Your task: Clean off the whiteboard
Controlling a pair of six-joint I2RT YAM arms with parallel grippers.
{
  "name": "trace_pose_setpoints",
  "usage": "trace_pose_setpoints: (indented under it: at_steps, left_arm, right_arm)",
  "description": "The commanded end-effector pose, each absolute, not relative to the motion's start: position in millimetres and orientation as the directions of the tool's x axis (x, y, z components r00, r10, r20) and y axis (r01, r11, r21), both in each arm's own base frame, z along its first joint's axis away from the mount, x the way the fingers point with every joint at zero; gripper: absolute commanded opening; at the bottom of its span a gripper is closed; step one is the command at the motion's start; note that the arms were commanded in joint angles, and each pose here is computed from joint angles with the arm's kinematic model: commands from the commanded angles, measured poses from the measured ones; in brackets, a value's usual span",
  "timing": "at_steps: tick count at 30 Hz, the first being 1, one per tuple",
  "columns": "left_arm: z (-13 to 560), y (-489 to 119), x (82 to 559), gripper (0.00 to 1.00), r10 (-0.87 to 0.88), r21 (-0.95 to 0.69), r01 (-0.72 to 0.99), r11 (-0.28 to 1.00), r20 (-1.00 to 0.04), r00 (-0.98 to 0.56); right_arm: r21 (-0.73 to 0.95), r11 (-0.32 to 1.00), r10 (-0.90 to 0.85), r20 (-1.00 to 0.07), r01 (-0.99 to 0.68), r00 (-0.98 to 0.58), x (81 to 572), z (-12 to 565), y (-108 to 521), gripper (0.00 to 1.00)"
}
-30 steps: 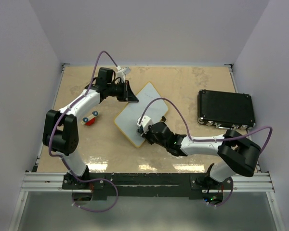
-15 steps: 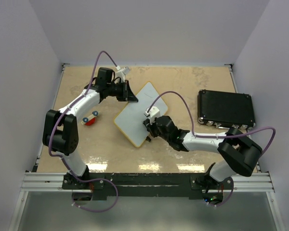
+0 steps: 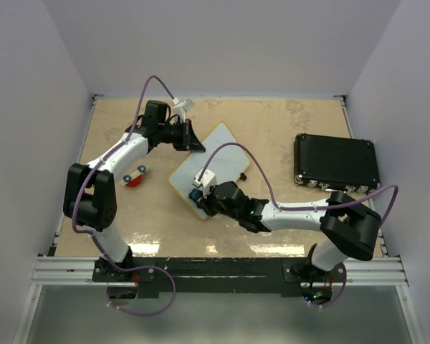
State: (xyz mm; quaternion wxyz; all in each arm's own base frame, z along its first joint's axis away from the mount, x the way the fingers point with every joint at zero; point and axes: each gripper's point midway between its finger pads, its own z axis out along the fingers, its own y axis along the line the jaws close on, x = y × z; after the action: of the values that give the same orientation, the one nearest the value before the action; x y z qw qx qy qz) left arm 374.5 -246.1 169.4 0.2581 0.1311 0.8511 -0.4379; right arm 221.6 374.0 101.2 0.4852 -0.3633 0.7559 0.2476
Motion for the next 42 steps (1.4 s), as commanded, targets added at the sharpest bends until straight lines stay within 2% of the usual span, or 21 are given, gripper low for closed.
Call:
trace_pose_setpoints:
  at_steps: [1,10,17,23,30,42]
  left_arm:
    - [181.9,-238.2,377.6,0.0,-0.02,-0.656,0.466,0.594,-0.591,-0.807]
    - [179.9,-237.9,375.3,0.0,-0.009,-0.655,0.471,0.591,-0.589,-0.808]
    - [182.3,-239.1,378.1,0.0,-0.006,-0.653,0.479,0.587,-0.595,-0.803]
    - [178.4,-238.6,377.1,0.0,0.0,-0.654,0.473,0.59,-0.586,-0.81]
    - [176.7,-240.5,377.7,0.0,0.001,-0.652,0.472,0.594,-0.586,-0.811]
    - [177.4,-252.4,372.3,0.0,0.034,-0.632,0.503,0.59,-0.603,-0.797]
  right_arm:
    - [0.056,0.604,-0.29,-0.914,-0.795,-0.285,217.3,106.6,386.6,0.0]
    - [0.073,0.734,-0.247,-0.897,-0.675,-0.365,281.7,101.9,310.6,0.0]
    - [0.128,0.846,-0.127,-0.895,-0.518,-0.428,345.1,103.4,249.4,0.0]
    - [0.146,0.877,-0.058,-0.913,-0.457,-0.403,397.0,122.4,218.5,0.0]
    - [0.213,0.803,-0.049,-0.907,-0.556,-0.418,390.5,131.2,250.5,0.0]
    - [0.364,0.6,-0.108,-0.845,-0.712,-0.523,312.9,147.4,351.7,0.0]
